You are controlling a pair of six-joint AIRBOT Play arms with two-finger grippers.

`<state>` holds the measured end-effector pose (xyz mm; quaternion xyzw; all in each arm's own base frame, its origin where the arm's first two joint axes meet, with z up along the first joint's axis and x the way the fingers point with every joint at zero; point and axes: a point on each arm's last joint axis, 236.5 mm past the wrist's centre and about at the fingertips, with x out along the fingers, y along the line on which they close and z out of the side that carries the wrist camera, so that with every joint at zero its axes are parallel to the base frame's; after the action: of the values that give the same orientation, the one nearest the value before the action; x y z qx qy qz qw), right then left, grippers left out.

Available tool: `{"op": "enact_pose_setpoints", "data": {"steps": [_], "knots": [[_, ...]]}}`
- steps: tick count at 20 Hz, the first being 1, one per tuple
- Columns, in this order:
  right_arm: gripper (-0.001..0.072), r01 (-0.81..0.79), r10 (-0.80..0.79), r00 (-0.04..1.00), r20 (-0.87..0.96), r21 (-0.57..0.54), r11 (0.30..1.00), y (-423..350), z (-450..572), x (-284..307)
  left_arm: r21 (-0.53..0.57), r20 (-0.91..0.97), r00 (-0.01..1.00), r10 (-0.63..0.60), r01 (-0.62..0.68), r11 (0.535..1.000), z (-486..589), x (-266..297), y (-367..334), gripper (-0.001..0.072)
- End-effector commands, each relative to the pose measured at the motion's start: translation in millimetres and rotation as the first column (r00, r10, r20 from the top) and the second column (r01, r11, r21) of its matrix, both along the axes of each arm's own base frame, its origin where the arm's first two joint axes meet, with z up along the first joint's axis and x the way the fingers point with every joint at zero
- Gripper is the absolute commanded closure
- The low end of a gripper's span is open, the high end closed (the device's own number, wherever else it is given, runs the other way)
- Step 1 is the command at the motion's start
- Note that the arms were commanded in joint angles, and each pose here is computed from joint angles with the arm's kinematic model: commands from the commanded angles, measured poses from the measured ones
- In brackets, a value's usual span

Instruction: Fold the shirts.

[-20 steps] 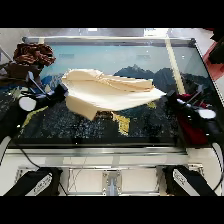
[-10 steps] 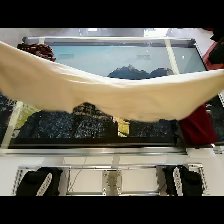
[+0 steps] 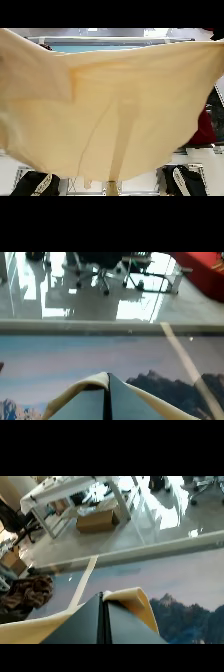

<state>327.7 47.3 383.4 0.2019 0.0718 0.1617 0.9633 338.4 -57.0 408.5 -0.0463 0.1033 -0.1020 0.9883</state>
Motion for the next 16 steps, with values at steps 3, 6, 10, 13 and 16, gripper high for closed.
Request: {"op": "enact_pose_setpoints", "data": {"steps": [3, 6, 10, 13, 16], "knots": [[0.0681, -0.145, 0.12, 0.915, -0.385, -0.036, 0.989, 35.8, -206.4, 129.1, 0.047, -0.382, 0.923, 0.043, -0.027, 0.999, -193.8, 133.1, 0.9, 0.0701], [0.0681, -0.083, 0.037, 0.885, -0.463, -0.079, 0.993, 45.9, -301.2, 182.3, 0.078, -0.495, 0.862, 0.107, -0.079, 0.994, -305.5, 187.0, 11.1, 0.0701], [0.0681, 0.048, -0.103, 0.907, -0.409, -0.144, 0.988, 15.5, -328.6, 220.0, 0.073, -0.395, 0.909, 0.136, -0.116, 0.991, -334.4, 235.8, 15.4, 0.0701], [0.0681, 0.036, -0.097, 0.925, -0.368, -0.171, 0.985, 5.0, -300.1, 229.5, 0.082, -0.343, 0.929, 0.141, -0.12, 0.989, -314.8, 244.3, 17.3, 0.0701], [0.0681, -0.041, -0.023, 0.917, -0.397, -0.153, 0.987, 16.3, -285.5, 224.8, 0.123, -0.506, 0.85, 0.142, -0.092, 0.988, -338.7, 218.6, 18.7, 0.07]]}}
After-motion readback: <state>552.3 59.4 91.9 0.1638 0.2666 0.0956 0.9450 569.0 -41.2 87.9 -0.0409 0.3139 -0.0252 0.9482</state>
